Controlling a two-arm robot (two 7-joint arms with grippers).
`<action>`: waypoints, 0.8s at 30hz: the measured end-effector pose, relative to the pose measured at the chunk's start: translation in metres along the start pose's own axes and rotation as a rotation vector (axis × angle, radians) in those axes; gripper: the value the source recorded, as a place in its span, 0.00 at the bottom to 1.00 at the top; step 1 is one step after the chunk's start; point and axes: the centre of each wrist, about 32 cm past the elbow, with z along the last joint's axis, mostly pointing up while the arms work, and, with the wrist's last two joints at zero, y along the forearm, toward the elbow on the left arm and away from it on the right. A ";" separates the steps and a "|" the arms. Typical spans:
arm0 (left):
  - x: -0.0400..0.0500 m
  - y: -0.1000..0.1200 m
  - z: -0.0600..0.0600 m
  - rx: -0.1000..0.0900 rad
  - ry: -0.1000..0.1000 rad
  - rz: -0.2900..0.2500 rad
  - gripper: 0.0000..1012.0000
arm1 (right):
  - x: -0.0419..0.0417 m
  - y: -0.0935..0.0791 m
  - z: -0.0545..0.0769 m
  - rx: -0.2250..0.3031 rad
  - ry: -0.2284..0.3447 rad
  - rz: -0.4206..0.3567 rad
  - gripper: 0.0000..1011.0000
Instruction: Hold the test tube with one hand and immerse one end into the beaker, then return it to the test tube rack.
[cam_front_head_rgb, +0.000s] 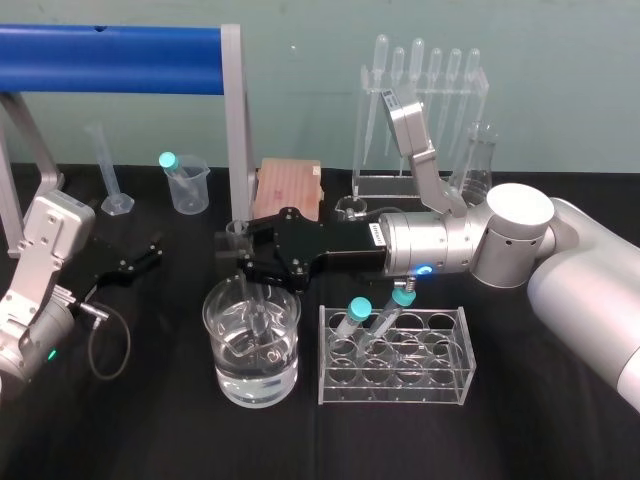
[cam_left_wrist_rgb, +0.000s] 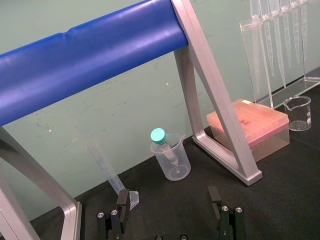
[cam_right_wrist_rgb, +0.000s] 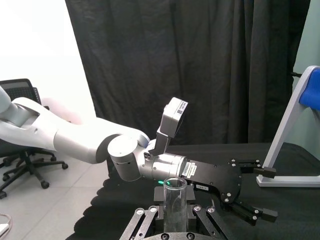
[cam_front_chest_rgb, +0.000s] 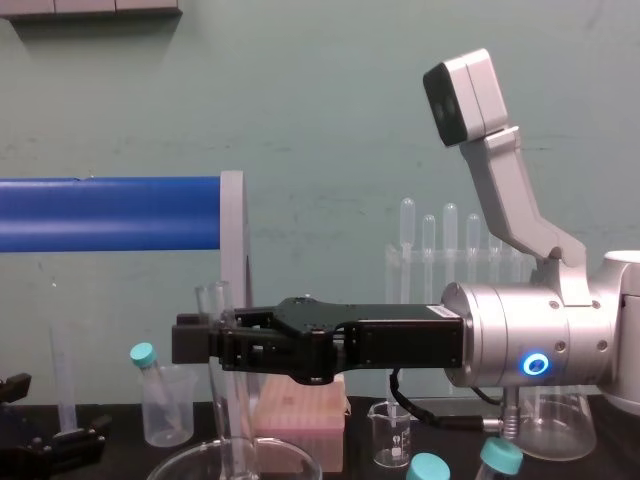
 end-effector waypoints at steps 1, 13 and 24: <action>0.0000 0.000 0.000 0.000 0.000 0.000 0.99 | 0.0000 0.000 0.000 0.000 0.000 0.000 0.24; 0.0000 0.000 0.000 0.000 0.000 0.000 0.99 | 0.0000 0.000 0.000 0.000 0.000 0.000 0.24; 0.0000 0.000 0.000 0.000 0.000 0.000 0.99 | 0.0000 0.000 0.000 0.000 0.000 0.000 0.24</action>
